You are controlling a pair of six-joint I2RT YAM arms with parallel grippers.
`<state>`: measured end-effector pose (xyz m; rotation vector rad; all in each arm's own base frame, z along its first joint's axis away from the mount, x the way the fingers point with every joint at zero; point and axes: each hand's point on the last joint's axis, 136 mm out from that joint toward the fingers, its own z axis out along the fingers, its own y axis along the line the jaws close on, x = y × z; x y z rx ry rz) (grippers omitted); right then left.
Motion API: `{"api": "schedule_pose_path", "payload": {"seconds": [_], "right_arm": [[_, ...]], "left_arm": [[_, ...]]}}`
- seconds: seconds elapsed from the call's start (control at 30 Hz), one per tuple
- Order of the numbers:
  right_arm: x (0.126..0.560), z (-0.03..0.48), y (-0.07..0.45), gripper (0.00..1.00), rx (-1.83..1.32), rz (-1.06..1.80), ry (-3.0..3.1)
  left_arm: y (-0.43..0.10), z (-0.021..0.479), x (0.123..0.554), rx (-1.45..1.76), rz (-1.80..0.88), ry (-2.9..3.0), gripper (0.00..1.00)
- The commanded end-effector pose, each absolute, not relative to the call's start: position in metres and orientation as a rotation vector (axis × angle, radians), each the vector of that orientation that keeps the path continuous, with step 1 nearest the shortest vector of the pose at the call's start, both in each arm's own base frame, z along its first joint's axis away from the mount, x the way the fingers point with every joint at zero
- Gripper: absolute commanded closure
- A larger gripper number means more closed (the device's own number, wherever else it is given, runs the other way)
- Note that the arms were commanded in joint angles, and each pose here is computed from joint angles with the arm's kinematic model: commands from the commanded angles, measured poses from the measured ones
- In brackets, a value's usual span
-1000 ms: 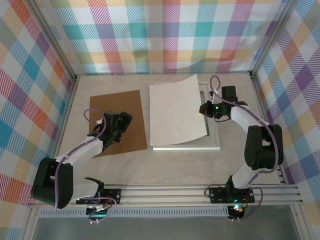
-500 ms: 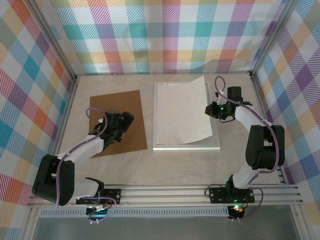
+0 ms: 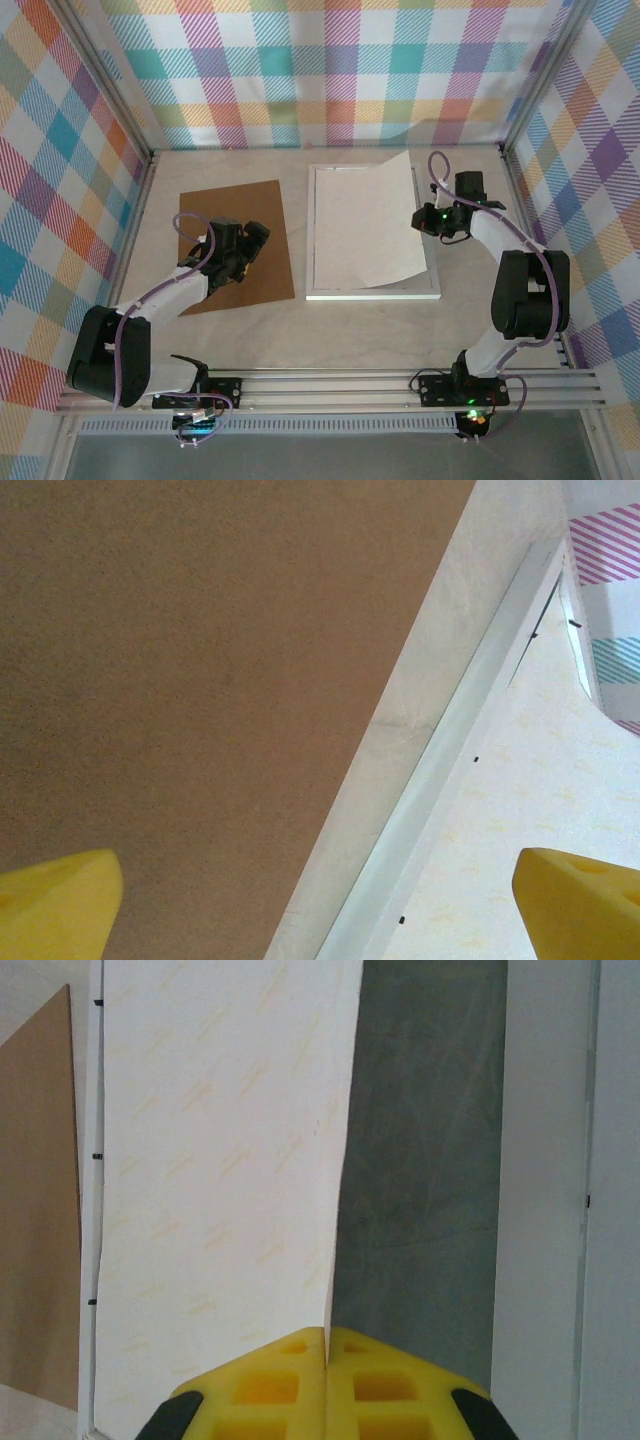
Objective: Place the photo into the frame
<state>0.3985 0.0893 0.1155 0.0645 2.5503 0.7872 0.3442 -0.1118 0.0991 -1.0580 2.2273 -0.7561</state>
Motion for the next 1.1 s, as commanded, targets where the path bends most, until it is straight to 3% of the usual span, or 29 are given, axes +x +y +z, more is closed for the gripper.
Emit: {"api": "schedule_pose_path", "payload": {"seconds": [0.0,0.43,0.7,1.07], "right_arm": [[0.408,0.132,0.089,1.0,-0.019,0.784,2.504],[0.399,0.122,0.11,1.0,0.053,1.024,2.49],[0.399,0.113,0.103,0.99,0.122,0.971,2.526],[0.395,0.096,0.087,0.73,0.161,0.818,2.607]], "left_arm": [[-0.111,0.102,0.349,-1.038,-0.758,2.235,0.0],[-0.112,0.099,0.348,-1.043,-0.765,2.244,0.0],[-0.115,0.097,0.349,-1.044,-0.785,2.251,0.0],[-0.114,0.094,0.345,-1.047,-0.783,2.258,0.0]]}}
